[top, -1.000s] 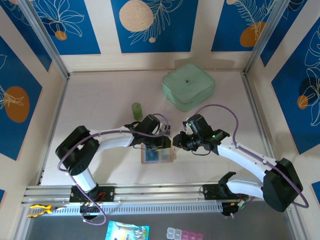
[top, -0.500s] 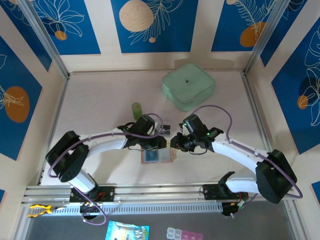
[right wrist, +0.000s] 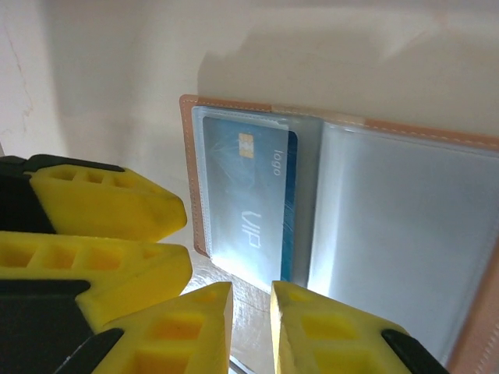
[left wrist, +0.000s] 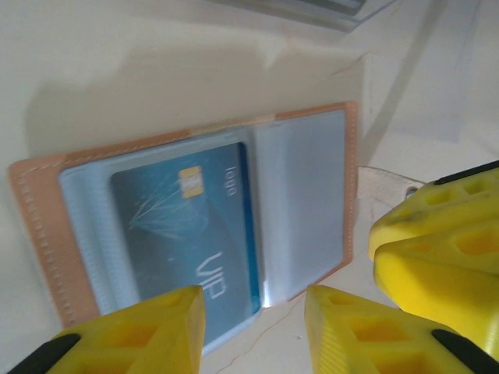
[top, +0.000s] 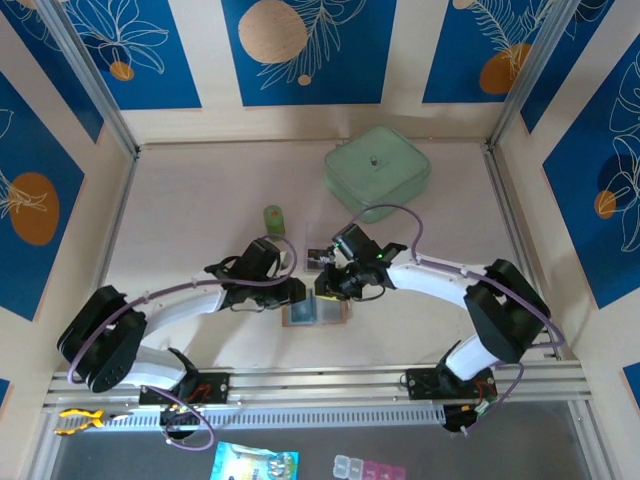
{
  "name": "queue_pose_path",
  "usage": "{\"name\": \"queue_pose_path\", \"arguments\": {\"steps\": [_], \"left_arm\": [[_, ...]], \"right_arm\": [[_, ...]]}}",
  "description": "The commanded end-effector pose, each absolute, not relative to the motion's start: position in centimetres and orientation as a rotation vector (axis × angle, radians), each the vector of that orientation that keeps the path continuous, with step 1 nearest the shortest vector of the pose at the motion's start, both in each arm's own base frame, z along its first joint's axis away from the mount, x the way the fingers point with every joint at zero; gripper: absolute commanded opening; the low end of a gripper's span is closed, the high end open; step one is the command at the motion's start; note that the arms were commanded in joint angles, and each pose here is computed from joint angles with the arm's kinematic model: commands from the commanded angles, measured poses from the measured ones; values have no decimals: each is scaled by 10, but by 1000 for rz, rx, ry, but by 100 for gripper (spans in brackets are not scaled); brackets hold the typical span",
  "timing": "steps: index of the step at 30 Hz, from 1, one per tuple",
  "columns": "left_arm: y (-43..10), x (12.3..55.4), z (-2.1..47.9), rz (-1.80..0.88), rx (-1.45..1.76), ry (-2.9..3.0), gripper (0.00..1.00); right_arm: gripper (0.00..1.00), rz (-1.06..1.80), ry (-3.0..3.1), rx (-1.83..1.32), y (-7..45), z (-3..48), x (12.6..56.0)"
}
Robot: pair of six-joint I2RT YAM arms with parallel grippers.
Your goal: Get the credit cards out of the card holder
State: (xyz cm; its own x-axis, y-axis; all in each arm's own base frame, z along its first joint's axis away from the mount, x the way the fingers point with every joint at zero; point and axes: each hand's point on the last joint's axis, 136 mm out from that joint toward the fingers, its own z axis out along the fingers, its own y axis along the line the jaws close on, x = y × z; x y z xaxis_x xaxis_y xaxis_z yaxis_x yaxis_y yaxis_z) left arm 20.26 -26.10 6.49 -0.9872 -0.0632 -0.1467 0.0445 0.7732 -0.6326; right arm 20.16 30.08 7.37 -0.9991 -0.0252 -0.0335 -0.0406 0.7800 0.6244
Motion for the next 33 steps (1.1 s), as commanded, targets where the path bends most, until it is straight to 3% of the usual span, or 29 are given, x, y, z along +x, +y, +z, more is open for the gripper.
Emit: {"name": "queue_pose_path", "arguments": {"steps": [1, 11, 24, 33], "left_arm": [[-248, 201, 61, -975, -57, 2806, 36], [-245, 201, 46, -933, -43, 2847, 20], [-237, 193, 23, -886, -42, 2903, 12], [-235, 192, 20, -863, -39, 2915, 12]], "right_arm": [[22, 1078, 2943, -142, 318, 78, 199], [25, 1066, 3001, -149, 328, 56, 196], [23, 1048, 3034, -157, 332, 42, 195], [23, 1001, 3054, -169, 329, 35, 196]]}}
